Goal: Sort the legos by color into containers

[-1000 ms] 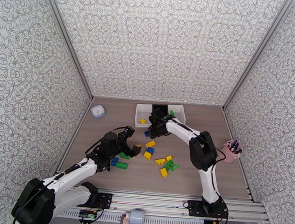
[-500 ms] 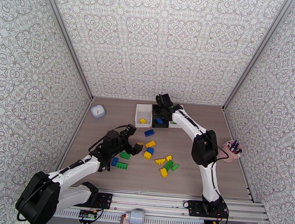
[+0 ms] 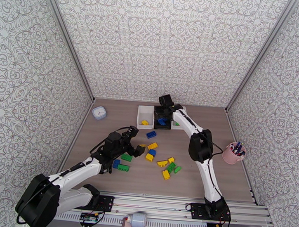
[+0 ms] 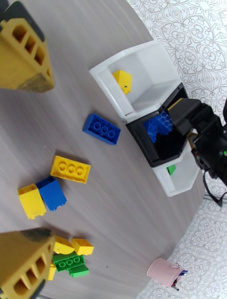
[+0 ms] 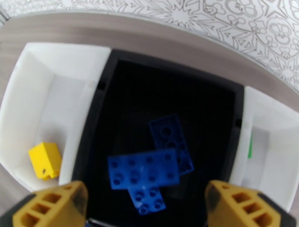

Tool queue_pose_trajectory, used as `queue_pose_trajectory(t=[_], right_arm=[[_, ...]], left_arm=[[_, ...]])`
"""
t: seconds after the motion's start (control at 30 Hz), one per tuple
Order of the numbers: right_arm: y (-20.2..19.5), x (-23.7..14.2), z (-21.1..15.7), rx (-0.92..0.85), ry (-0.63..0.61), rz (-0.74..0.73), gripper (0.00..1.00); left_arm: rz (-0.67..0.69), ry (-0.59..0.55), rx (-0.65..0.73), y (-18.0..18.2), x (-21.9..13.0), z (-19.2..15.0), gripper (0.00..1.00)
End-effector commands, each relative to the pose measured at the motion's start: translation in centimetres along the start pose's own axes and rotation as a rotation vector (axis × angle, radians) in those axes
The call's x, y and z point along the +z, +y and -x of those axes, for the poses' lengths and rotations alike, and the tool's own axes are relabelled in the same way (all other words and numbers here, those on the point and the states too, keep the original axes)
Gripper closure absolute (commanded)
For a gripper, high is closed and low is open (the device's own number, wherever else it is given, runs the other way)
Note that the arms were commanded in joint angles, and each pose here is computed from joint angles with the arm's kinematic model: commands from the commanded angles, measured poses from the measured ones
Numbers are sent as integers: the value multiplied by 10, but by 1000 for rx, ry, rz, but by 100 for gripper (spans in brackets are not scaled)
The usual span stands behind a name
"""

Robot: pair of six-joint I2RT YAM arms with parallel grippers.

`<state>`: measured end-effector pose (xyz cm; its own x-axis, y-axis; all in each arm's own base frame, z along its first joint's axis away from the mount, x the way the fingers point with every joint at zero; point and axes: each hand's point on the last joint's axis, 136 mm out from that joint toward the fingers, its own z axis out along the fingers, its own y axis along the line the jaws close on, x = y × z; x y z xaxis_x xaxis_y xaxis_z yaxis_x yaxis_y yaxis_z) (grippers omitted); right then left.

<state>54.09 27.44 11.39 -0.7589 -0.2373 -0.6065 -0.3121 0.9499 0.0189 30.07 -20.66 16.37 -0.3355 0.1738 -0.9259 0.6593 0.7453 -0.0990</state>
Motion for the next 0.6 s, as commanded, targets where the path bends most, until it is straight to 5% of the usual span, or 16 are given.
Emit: queue_pose_trajectory(t=[0.0,0.57], right_arm=[[8,-38,-4,19,-26,21,11],[78,-75,-134,-125,194,71,5]], left_arm=[[-9,-35,17,-4,-5,10,0],[-102,57,107,-24,-44,-5,0]])
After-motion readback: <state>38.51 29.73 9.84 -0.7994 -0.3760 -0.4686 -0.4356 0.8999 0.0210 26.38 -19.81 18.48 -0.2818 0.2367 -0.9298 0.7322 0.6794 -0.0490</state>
